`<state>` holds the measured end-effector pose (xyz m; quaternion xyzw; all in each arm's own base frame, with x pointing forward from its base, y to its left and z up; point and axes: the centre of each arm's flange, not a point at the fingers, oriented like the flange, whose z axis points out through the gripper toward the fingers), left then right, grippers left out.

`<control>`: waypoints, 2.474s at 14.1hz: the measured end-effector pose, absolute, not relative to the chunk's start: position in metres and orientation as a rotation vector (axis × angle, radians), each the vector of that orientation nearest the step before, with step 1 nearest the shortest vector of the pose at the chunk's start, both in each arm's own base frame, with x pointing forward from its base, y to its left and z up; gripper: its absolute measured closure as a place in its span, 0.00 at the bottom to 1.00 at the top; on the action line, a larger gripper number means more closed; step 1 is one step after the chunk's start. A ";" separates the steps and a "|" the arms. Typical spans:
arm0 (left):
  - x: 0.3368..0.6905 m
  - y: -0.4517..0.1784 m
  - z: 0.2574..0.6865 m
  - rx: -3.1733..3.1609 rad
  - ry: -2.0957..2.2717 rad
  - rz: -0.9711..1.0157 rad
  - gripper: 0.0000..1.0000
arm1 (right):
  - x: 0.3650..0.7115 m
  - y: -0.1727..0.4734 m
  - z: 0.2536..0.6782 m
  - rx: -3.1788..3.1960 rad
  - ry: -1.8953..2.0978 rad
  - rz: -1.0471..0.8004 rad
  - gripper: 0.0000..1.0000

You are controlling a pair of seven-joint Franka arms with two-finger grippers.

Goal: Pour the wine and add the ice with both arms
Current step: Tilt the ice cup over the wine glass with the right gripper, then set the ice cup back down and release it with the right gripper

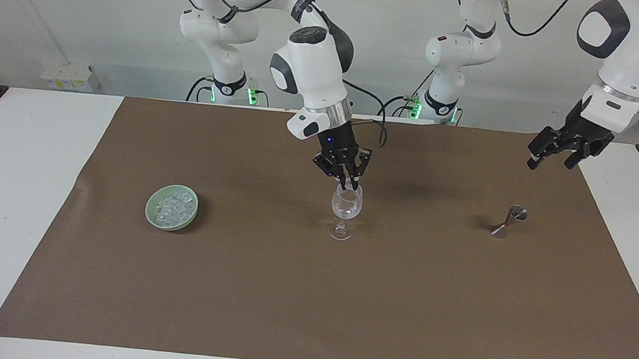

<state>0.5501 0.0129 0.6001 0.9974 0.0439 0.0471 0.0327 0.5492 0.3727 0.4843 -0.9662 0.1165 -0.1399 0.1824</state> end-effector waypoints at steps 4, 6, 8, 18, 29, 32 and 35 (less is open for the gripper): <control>0.551 0.000 0.601 3.071 0.096 0.156 0.00 | 0.549 0.373 0.484 -2.725 0.338 -0.393 0.47; 0.551 -0.007 0.599 3.072 0.076 0.151 0.00 | 0.549 0.373 0.485 -2.721 0.355 -0.391 0.39; 0.553 -0.004 0.596 3.073 0.080 0.140 0.00 | 0.550 0.373 0.486 -2.721 0.355 -0.395 0.22; 0.557 -0.016 0.587 3.123 -0.048 0.123 0.00 | 0.587 0.262 0.528 -2.885 0.431 -0.521 0.00; 0.553 -0.016 0.581 3.122 -0.151 0.050 0.00 | 0.586 0.103 0.581 -3.110 0.402 -0.457 0.00; 0.553 -0.018 0.581 3.122 -0.155 0.048 0.00 | 0.580 0.078 0.598 -3.138 0.384 -0.395 0.00; 0.553 -0.018 0.585 3.121 -0.156 0.057 0.00 | 0.574 0.058 0.616 -3.142 0.359 -0.333 0.00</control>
